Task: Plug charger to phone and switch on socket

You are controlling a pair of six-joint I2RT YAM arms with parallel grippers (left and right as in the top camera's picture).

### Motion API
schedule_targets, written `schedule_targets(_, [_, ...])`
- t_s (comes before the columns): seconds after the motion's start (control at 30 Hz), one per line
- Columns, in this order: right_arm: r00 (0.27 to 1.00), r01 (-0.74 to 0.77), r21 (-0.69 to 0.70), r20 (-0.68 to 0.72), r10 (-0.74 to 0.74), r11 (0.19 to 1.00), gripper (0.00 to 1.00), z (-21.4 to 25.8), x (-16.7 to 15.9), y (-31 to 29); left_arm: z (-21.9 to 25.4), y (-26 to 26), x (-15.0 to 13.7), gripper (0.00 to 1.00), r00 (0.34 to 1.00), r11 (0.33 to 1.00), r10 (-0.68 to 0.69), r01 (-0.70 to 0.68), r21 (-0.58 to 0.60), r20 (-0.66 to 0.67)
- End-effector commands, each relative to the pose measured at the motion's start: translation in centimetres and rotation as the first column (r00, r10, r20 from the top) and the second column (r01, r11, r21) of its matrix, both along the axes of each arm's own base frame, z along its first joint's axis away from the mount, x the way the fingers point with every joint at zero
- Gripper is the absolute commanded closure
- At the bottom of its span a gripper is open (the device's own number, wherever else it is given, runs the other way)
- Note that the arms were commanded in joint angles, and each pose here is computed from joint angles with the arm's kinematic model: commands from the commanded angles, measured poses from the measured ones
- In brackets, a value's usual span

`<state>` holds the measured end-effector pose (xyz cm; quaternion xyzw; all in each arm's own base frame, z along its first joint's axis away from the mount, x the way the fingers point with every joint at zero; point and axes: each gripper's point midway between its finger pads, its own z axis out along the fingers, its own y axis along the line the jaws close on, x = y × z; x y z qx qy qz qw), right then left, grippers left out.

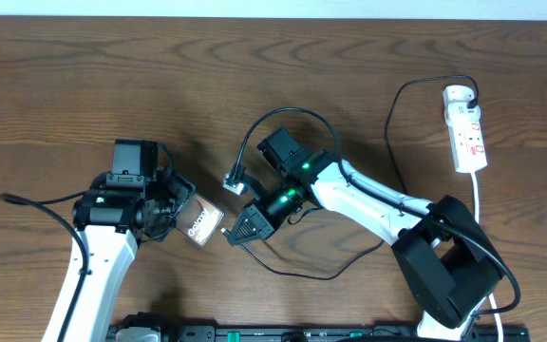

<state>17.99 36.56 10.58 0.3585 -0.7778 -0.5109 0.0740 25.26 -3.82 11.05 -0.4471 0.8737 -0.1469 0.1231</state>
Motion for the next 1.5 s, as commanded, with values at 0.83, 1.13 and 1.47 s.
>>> schedule_targets(0.83, [1.0,-0.026,0.008,-0.017,0.026,1.0,0.99,0.1,-1.4,1.2,1.3,-0.3,0.6,0.93,0.999,1.0,0.001,-0.001,-0.017,0.032])
schedule_targets(1.13, [0.999,-0.039,0.012,-0.012,0.039,0.999,0.99,0.1,-1.8,1.4,1.3,-0.3,0.6,0.93,1.0,1.0,0.001,-0.001,-0.017,0.031])
schedule_targets(1.47, [0.999,-0.033,0.001,-0.001,0.033,0.999,0.99,-0.1,-1.6,1.4,1.3,-0.5,0.6,0.93,0.998,0.999,-0.045,0.045,-0.006,0.038])
